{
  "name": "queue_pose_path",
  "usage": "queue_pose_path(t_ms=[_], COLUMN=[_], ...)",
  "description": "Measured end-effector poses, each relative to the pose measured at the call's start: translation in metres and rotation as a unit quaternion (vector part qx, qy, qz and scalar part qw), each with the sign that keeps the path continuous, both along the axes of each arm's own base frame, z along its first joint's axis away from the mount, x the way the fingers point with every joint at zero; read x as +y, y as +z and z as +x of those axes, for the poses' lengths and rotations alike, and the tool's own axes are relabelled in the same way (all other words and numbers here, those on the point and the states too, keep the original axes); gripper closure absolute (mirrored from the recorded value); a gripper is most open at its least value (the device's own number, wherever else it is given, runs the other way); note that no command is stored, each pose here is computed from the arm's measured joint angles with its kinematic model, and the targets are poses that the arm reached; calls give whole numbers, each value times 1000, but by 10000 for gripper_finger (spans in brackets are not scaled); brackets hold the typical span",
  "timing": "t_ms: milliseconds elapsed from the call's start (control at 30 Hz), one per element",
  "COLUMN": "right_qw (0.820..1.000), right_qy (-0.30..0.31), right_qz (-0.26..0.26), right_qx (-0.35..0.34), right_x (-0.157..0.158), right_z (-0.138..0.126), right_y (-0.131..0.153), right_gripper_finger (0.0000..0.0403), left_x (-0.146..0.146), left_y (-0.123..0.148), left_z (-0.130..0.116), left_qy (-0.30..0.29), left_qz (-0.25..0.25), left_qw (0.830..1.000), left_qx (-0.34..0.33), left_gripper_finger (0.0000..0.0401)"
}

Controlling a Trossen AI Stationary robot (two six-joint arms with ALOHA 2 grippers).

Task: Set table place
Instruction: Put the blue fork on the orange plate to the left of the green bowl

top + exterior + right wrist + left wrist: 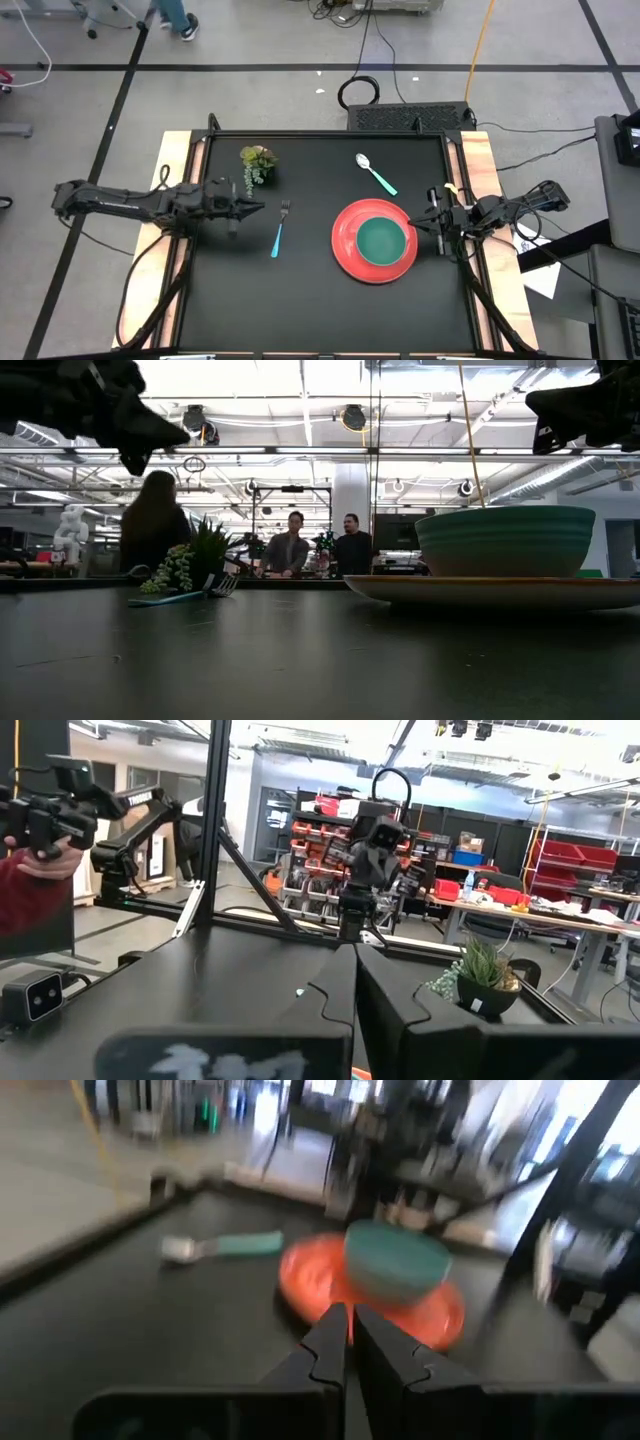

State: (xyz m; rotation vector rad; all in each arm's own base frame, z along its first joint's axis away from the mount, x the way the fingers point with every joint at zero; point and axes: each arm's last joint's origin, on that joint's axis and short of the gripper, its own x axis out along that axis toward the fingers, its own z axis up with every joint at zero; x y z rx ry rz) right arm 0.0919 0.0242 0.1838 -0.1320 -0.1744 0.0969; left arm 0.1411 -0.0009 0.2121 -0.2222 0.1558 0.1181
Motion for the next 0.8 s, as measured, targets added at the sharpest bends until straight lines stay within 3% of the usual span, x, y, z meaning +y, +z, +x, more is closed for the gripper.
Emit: queue_pose_path(t_ms=[133,633,800], right_qw=[1000,1000,1000], right_qy=[0,1,0], right_qz=[0,-1,-2], right_qx=[1,12,12], right_x=[0,0,0], right_z=[0,0,0], right_y=[0,-2,-2], right_gripper_finger=[403,403,403], left_x=[0,-3,1], left_y=[6,38,43], left_z=[13,62,76], left_qy=[5,-15,-55], left_qz=[6,-4,0], left_qw=[998,981,966], left_qx=[69,196,253], left_gripper_finger=[377,377,377])
